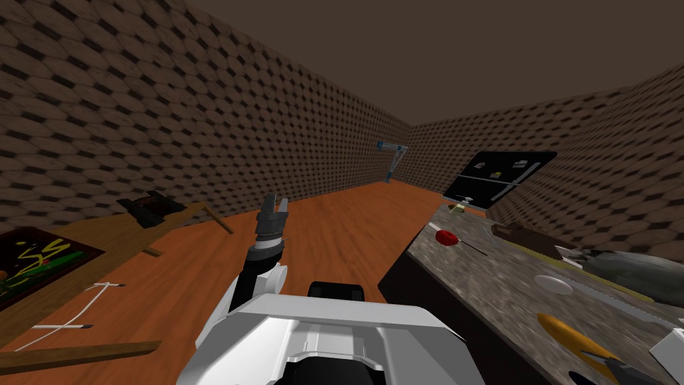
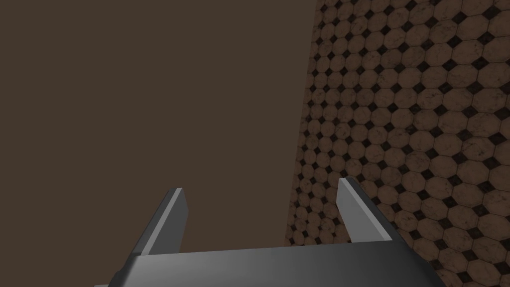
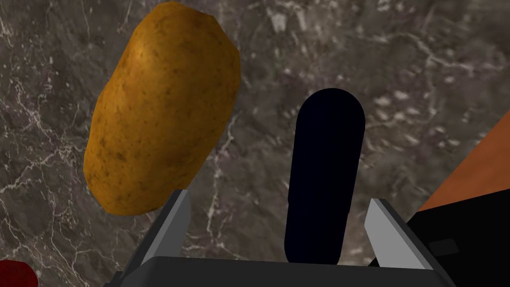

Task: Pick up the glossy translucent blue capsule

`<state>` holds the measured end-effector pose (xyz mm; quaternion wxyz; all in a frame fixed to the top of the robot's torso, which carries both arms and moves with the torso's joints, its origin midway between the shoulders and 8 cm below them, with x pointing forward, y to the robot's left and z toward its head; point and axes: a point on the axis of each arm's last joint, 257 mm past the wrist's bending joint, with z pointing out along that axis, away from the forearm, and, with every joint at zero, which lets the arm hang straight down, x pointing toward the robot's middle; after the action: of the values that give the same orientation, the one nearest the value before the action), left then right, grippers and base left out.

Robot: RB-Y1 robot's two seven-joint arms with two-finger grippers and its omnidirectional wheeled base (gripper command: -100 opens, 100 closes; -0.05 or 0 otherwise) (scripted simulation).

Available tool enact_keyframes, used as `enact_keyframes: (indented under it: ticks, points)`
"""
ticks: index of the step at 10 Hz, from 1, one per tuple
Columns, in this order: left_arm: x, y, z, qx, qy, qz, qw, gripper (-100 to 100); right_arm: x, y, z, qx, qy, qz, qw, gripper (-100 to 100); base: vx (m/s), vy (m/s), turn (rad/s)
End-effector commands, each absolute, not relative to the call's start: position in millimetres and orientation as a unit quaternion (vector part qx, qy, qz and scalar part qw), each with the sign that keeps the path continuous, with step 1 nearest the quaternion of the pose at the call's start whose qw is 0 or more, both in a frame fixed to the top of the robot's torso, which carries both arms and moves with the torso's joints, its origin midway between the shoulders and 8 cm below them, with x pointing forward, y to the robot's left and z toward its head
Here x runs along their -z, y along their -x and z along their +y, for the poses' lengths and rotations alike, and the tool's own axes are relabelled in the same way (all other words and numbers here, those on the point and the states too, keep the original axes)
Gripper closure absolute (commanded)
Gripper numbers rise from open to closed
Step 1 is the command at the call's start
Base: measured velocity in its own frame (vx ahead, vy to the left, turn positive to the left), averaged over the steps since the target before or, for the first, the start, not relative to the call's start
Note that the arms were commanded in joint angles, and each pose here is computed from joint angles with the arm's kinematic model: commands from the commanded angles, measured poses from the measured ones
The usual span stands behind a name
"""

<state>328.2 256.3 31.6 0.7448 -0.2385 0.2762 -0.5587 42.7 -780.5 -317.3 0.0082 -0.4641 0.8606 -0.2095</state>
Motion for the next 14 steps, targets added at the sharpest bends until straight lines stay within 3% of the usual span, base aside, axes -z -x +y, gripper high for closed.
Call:
enact_keyframes:
  ticks: [1, 14]
  points:
    - [-32, -328, 256, 0.559, 0.238, 0.276, 0.745, 0, 318, -41, -786, 0.213, 0.465, 0.860, 0.010, -100, 0.001, 0.016, 0.029]
    - [-32, -328, 256, 0.559, 0.238, 0.276, 0.745, 0, 341, 4, -802, 0.202, 0.436, 0.877, 0.002, -100, 0.002, 0.012, 0.033]
